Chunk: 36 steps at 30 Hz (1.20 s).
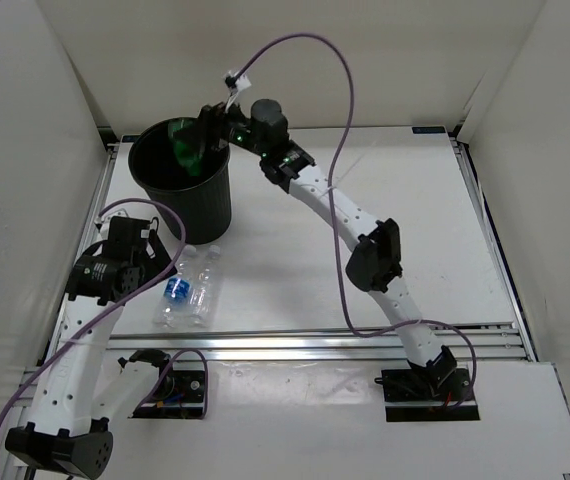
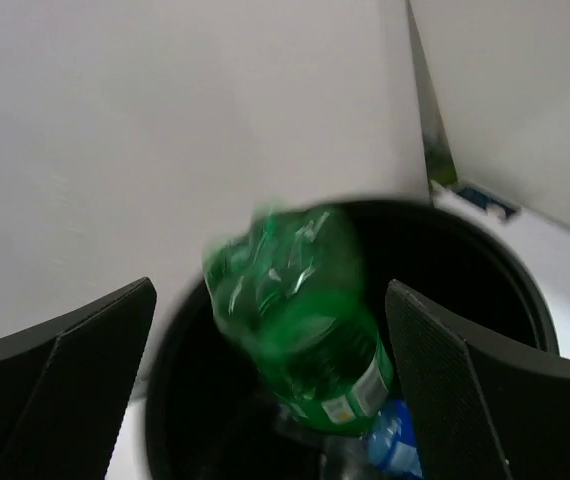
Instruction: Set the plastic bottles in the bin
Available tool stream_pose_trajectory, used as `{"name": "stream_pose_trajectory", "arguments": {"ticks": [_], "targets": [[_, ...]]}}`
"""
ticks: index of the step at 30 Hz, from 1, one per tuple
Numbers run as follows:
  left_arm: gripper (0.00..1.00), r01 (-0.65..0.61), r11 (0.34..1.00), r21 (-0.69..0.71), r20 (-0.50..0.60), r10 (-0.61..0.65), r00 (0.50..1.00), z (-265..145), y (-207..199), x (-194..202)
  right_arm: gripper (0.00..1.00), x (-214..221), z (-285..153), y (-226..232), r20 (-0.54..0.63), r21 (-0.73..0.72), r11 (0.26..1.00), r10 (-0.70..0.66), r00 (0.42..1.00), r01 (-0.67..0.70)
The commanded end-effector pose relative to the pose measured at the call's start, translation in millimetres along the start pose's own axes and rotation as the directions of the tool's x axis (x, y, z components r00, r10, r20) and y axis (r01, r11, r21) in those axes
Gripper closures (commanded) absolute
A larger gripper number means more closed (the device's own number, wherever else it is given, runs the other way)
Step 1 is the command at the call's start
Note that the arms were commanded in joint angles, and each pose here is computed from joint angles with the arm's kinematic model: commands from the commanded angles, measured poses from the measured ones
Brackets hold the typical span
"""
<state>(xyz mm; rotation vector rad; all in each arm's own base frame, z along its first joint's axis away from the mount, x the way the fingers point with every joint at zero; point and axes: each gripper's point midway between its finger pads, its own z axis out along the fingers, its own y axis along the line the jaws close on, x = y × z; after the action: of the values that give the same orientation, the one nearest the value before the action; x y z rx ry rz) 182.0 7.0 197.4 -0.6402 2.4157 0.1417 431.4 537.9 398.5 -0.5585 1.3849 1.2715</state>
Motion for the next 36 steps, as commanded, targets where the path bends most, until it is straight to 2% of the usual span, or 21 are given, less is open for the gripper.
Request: {"name": "stream_pose_trajectory", "arguments": {"ticks": [1, 2, 3, 4, 5, 6, 7, 8, 9, 10, 11, 12, 14, 16, 17, 19, 22, 24, 31, 36], "targets": [[0.00, -0.047, 0.998, 0.046, 0.037, 0.045, 0.998, -7, -8, -13, 0.00, -148, -32, 64, 0.317, -0.022, 0.972, -0.214, 0.924, 0.233], [0.00, -0.044, 0.998, 0.039, 0.051, 0.042, 0.998, -7, -9, -18, 0.00, -178, -46, 80, 0.358, -0.006, 0.971, -0.221, 0.907, 0.238], [0.00, -0.041, 0.998, 0.043, 0.058, 0.038, 0.998, -9, -9, -21, 0.00, -237, -85, 115, 0.445, 0.012, 0.962, -0.251, 0.860, 0.274], [0.00, -0.014, 0.999, 0.042, 0.073, 0.011, 0.997, -8, -11, -24, 0.00, -281, -117, 128, 0.518, 0.081, 0.963, -0.262, 0.815, 0.258], [0.00, 0.008, 0.999, 0.037, 0.088, -0.011, 0.996, -8, -11, -28, 0.00, -270, -119, 94, 0.501, 0.153, 0.961, -0.276, 0.820, 0.230], [0.00, 0.018, 0.999, 0.038, 0.087, -0.022, 0.996, -5, -12, -27, 0.00, -337, -197, 146, 0.640, 0.168, 0.955, -0.295, 0.710, 0.245], [0.00, 0.030, 0.998, 0.059, 0.116, -0.037, 0.993, -7, -12, -28, 0.00, -352, -225, 146, 0.705, 0.150, 0.980, -0.199, 0.680, 0.131], [0.00, 0.014, 0.996, 0.084, 0.122, -0.024, 0.992, -5, -14, -25, 0.00, -364, -250, 121, 0.728, 0.203, 0.979, -0.164, 0.665, 0.018], [0.00, -0.012, 0.995, 0.100, 0.098, 0.002, 0.995, 6, -16, -11, 0.00, -388, -279, 124, 0.777, 0.203, 0.977, -0.119, 0.618, -0.067], [0.02, -0.060, 0.986, 0.159, 0.165, 0.033, 0.986, 4, -21, -16, 0.00, -403, -294, 119, 0.774, 0.217, 0.973, -0.126, 0.620, -0.073], [0.02, -0.080, 0.976, 0.202, 0.173, 0.045, 0.984, 7, -30, -15, 0.00, -393, -287, 106, 0.707, 0.256, 0.961, -0.115, 0.698, -0.101], [0.03, -0.100, 0.969, 0.227, 0.154, 0.066, 0.986, 8, -35, -12, 0.00, -405, -288, 113, 0.693, 0.237, 0.969, -0.120, 0.711, -0.068], [0.05, -0.145, 0.952, 0.268, 0.196, 0.094, 0.976, 15, -49, -21, 0.00, -371, -275, 84, 0.563, 0.259, 0.959, -0.050, 0.825, -0.119], [0.05, -0.189, 0.949, 0.252, 0.153, 0.154, 0.976, 29, -54, -18, 0.00, -338, -277, 63, 0.476, 0.243, 0.941, 0.097, 0.874, -0.237], [0.05, -0.212, 0.947, 0.242, 0.141, 0.182, 0.973, 35, -56, -17, 0.00, -294, -276, 47, 0.365, 0.265, 0.909, 0.213, 0.906, -0.321], [0.04, -0.223, 0.942, 0.252, 0.136, 0.194, 0.972, 46, -61, -14, 0.00, -258, -276, 34, 0.271, 0.292, 0.869, 0.326, 0.906, -0.400], [0.02, -0.205, 0.949, 0.240, 0.100, 0.186, 0.977, 63, -64, -7, 0.00, -223, -277, 46, 0.116, 0.303, 0.863, 0.388, 0.914, -0.405], [0.01, -0.186, 0.949, 0.255, 0.076, 0.172, 0.982, 72, -69, -3, 0.00, -206, -275, 48, 0.053, 0.305, 0.852, 0.431, 0.901, -0.426], [0.01, -0.208, 0.971, 0.115, 0.032, 0.206, 0.978, 107, -47, 14, 0.00, -215, -291, 68, 0.033, 0.265, 0.871, 0.421, 0.906, -0.414], [0.01, -0.123, 0.989, 0.083, -0.037, 0.127, 0.991, 130, -48, 34, 0.00, -231, -308, 66, 0.053, 0.261, 0.871, 0.417, 0.907, -0.416]]}}
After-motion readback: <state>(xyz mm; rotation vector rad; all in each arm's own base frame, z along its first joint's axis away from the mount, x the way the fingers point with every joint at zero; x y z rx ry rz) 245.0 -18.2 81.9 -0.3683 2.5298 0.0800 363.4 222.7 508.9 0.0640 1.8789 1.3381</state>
